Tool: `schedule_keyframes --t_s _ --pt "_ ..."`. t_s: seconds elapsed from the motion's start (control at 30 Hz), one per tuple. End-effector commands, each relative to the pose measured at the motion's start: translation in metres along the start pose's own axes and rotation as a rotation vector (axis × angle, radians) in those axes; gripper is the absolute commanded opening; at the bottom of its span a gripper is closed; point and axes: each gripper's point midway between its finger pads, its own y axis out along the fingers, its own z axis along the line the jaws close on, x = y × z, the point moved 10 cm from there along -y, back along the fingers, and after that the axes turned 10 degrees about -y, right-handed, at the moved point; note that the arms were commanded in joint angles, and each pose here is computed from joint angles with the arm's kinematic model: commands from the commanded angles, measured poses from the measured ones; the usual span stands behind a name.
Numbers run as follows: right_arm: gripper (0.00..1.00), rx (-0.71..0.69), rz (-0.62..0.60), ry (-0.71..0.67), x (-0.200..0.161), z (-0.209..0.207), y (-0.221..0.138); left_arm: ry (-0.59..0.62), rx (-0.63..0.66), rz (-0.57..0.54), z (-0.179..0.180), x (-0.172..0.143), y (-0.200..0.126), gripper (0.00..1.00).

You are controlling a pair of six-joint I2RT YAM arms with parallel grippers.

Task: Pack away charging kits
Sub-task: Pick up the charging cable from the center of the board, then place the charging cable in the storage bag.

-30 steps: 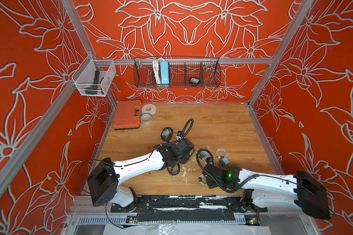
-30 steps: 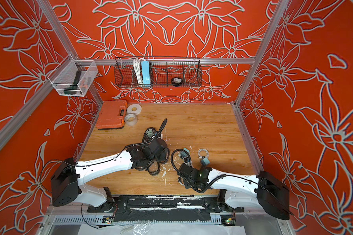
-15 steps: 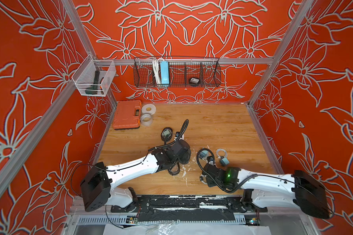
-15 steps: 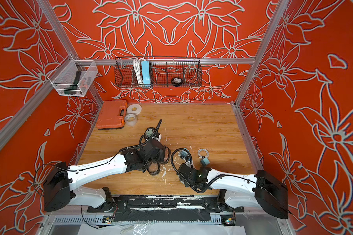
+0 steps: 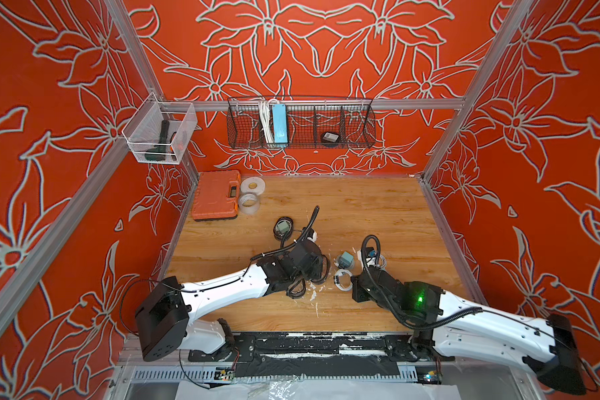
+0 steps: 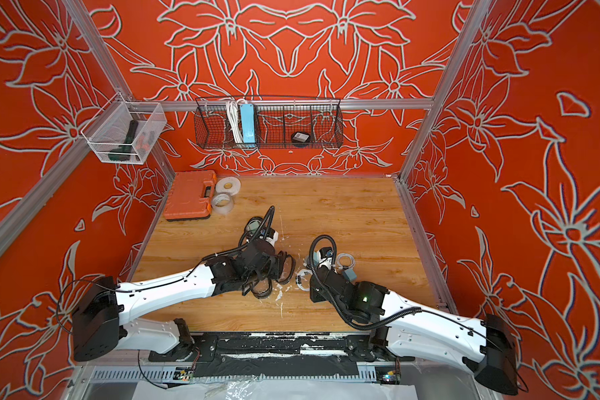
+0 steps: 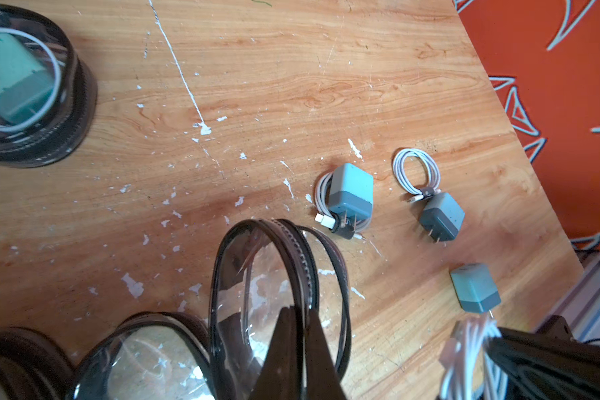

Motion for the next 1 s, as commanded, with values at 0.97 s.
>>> schedule_keyframes --t_s 0.97 --pt "0.00 -0.103 0.169 0.012 0.007 0.004 0.077 0.073 -0.266 0.021 -0.027 -0.024 0.006 0.00"
